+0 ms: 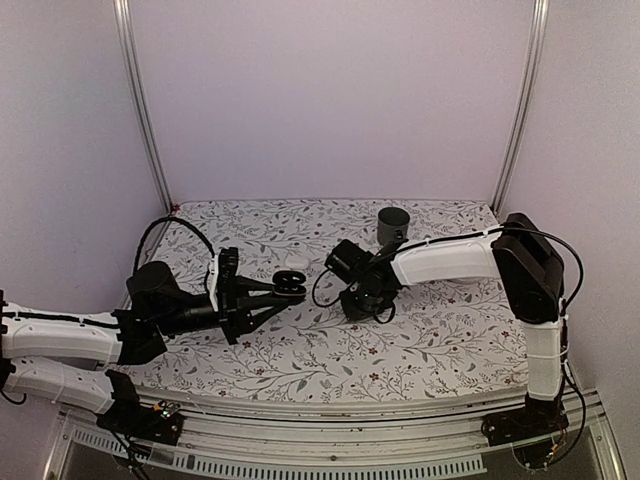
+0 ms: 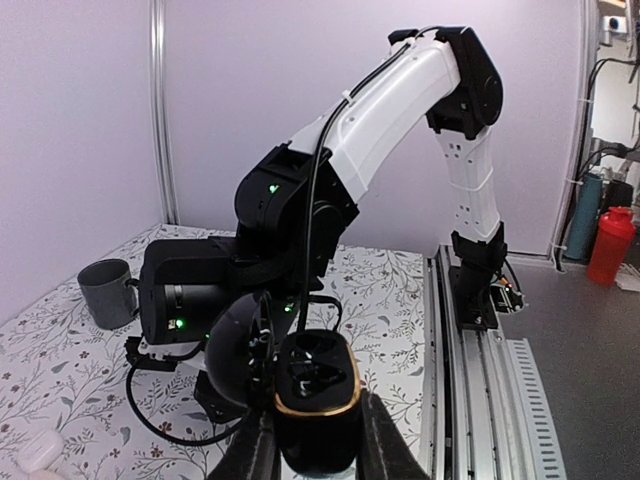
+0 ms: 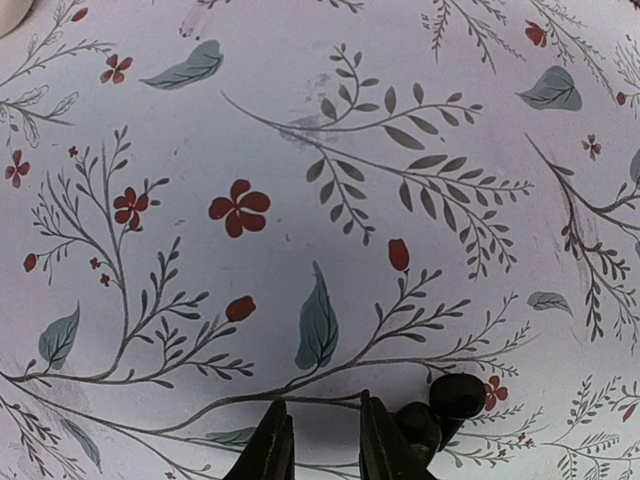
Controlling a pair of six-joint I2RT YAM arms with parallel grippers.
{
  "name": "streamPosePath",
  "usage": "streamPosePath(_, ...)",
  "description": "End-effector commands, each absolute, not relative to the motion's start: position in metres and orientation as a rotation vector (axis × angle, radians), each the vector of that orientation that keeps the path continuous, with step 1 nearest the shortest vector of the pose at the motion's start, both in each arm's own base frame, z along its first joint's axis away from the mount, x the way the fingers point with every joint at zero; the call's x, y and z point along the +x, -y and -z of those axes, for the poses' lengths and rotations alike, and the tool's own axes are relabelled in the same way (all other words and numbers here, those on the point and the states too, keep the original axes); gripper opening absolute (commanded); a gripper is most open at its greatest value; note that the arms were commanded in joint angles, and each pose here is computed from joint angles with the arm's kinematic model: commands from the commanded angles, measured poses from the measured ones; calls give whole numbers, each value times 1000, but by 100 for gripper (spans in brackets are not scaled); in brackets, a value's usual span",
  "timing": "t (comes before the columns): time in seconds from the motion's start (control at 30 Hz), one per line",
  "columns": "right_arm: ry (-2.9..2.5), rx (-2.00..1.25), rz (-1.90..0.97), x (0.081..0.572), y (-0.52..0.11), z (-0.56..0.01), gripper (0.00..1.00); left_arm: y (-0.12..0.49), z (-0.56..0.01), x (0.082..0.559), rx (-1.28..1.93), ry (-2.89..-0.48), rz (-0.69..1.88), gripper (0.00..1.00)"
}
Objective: Insert the wireless bluetooth earbuds into the charging case
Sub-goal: Pick up the left earbud from the center of the board.
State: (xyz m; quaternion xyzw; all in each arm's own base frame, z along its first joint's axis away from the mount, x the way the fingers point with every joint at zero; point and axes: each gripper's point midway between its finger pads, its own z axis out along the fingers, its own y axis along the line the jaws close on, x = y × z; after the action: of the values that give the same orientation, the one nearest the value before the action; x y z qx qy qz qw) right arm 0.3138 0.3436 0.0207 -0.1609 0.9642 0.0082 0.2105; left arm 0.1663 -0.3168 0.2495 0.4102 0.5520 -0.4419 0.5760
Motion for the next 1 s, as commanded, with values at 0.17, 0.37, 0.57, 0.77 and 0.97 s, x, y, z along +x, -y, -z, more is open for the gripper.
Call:
streamPosePath(0.17, -2645, -390, -25, 312, -333, -48, 25, 317, -250, 170, 956, -1298, 1039, 0)
streamPosePath(0.37, -2646, -370, -42, 306, -326, -52, 25, 320, -248, 170, 965, -1305, 1050, 0)
streamPosePath(0.57, -2668, -386, -29, 303, -326, -40, 25, 321, -249, 171, 963, -1302, 1053, 0)
streamPosePath(0.77, -2675, -382, -7, 304, -324, -32, 25, 321, -248, 170, 966, -1310, 1056, 0)
streamPosePath(0.97, -2677, -383, 17, 306, -324, -27, 25, 321, -248, 171, 966, -1311, 1053, 0)
